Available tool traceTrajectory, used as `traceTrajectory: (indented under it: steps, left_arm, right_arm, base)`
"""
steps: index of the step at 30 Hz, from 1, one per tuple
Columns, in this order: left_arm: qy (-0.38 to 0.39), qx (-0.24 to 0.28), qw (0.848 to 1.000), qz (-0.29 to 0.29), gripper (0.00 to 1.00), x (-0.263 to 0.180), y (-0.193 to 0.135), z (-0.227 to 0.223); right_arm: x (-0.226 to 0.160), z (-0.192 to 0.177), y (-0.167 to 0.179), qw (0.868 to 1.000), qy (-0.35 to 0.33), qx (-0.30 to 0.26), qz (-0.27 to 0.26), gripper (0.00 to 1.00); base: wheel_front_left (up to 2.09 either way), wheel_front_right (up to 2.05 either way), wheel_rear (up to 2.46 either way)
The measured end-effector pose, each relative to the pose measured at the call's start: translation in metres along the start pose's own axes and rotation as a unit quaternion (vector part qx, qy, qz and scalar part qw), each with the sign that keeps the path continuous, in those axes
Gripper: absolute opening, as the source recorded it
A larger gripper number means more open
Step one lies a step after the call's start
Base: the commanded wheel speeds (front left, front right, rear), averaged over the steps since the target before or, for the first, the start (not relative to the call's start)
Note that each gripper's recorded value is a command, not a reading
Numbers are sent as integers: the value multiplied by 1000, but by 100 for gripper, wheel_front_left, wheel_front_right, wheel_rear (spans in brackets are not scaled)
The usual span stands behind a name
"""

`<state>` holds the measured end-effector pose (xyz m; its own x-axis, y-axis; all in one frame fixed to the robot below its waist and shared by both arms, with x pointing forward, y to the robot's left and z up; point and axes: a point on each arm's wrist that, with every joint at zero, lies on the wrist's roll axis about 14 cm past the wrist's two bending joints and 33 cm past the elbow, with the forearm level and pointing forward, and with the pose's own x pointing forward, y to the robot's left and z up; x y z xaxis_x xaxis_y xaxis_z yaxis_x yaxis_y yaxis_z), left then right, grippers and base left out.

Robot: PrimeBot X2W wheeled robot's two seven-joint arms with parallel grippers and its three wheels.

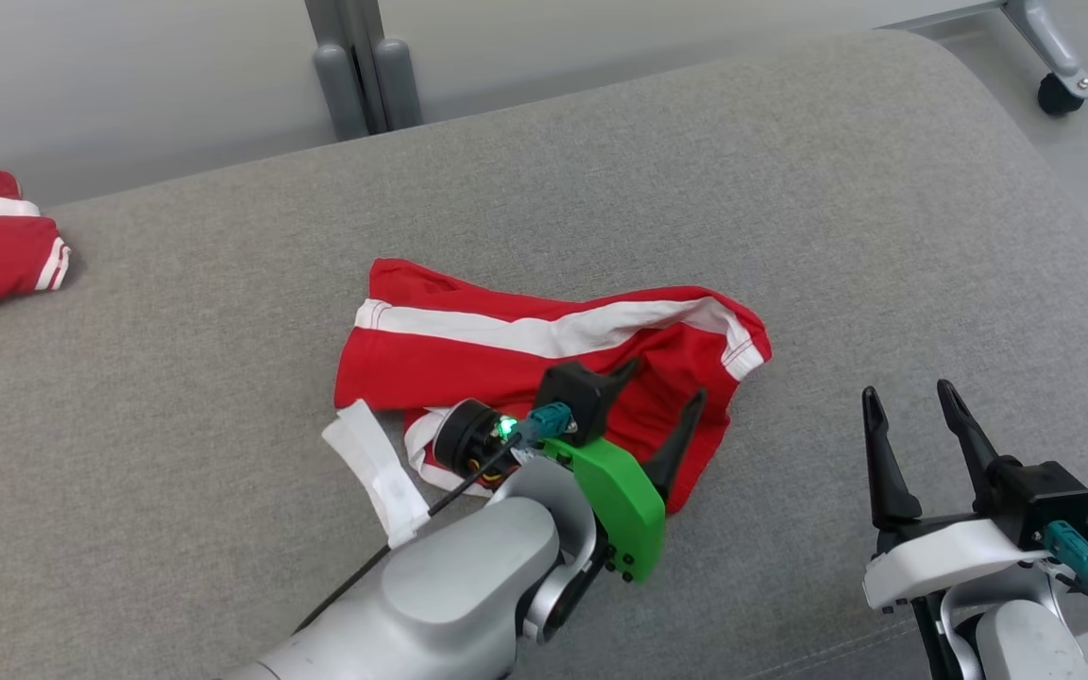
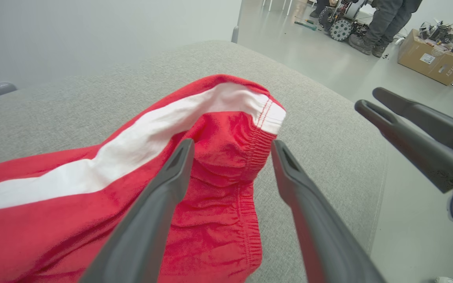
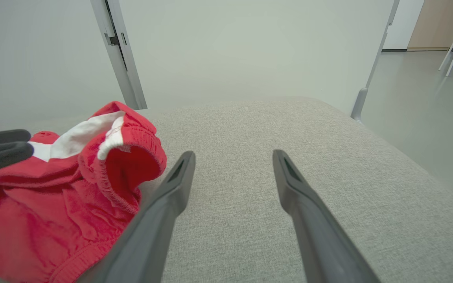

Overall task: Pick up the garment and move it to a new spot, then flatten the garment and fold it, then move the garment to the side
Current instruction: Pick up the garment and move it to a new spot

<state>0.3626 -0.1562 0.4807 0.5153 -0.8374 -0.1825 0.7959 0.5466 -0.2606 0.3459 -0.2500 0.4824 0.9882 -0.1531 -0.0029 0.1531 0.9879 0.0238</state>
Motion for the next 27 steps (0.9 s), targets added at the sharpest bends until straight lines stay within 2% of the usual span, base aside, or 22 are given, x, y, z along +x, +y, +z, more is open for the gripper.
traceTrajectory:
  steps: [5, 11, 18, 27]
  left_arm:
    - [-44, 2, 998, 43, 100, -5, 18, 28]
    - [-80, -9, 989, 127, 100, -29, 57, 45]
    - [-106, -7, 961, 256, 100, -100, 120, 32]
    - [-141, -35, 922, 360, 100, -184, 145, 7]
  right_arm:
    - [-2, 9, 0, 1000, -14, -2, 2, 100]
    - [-8, 16, 5, 1000, -28, -3, 10, 100]
    - [-7, 26, 15, 999, -45, -2, 27, 100]
    - [-5, 35, 33, 997, -59, 4, 54, 100]
  base:
    - [0, 0, 0]
    - [0, 0, 0]
    - [0, 0, 0]
    - [0, 0, 0]
